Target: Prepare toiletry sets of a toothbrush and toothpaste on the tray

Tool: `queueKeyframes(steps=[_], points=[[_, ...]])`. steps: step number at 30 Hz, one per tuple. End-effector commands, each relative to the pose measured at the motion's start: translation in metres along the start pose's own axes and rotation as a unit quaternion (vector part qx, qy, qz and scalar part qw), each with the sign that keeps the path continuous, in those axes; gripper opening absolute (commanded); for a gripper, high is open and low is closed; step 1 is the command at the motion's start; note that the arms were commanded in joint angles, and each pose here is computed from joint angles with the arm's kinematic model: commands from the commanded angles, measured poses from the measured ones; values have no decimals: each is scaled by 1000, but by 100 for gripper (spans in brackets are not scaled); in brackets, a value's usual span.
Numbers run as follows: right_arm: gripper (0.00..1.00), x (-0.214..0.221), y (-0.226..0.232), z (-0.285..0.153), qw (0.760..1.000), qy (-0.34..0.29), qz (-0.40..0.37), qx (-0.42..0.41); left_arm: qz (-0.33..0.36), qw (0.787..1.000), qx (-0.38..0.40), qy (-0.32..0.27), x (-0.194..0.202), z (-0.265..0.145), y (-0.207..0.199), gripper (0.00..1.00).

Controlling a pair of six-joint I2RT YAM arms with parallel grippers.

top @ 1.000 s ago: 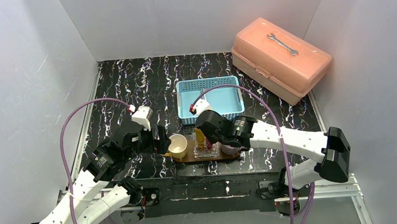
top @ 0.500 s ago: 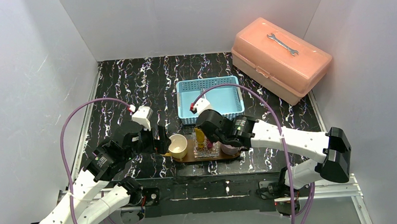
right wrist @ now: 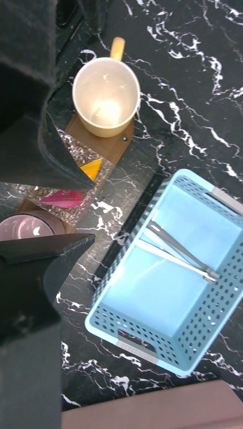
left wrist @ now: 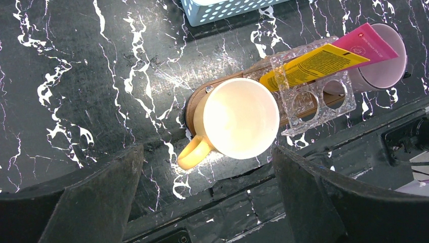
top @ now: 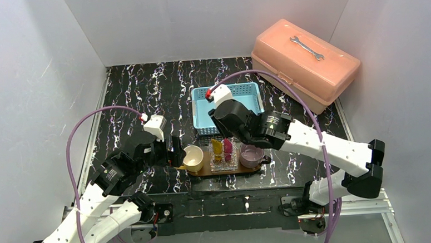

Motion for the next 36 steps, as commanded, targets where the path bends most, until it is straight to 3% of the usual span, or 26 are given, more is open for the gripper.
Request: queueKeyframes(steps=[1, 15, 36], points=[[45, -20, -1, 6, 999, -13, -17, 26, 5, 1000, -6, 5, 3, 1, 2, 99], [51, -48, -31, 93, 999, 45, 15, 20, 9, 1000, 22, 7, 3, 4, -3, 99], [51, -22, -85, 214, 987, 131, 82, 48, 16, 999, 48, 20, 4, 14, -8, 99]])
Point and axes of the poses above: each gripper's point midway between its finger pads, its own z axis out along the fingers, its own y axis along the line the jaws close on, x = y × z, the point moved 9 cm from there along -z, back along the fingers, and after that the axes turned 14 degrees about z, right-handed, at the moved point
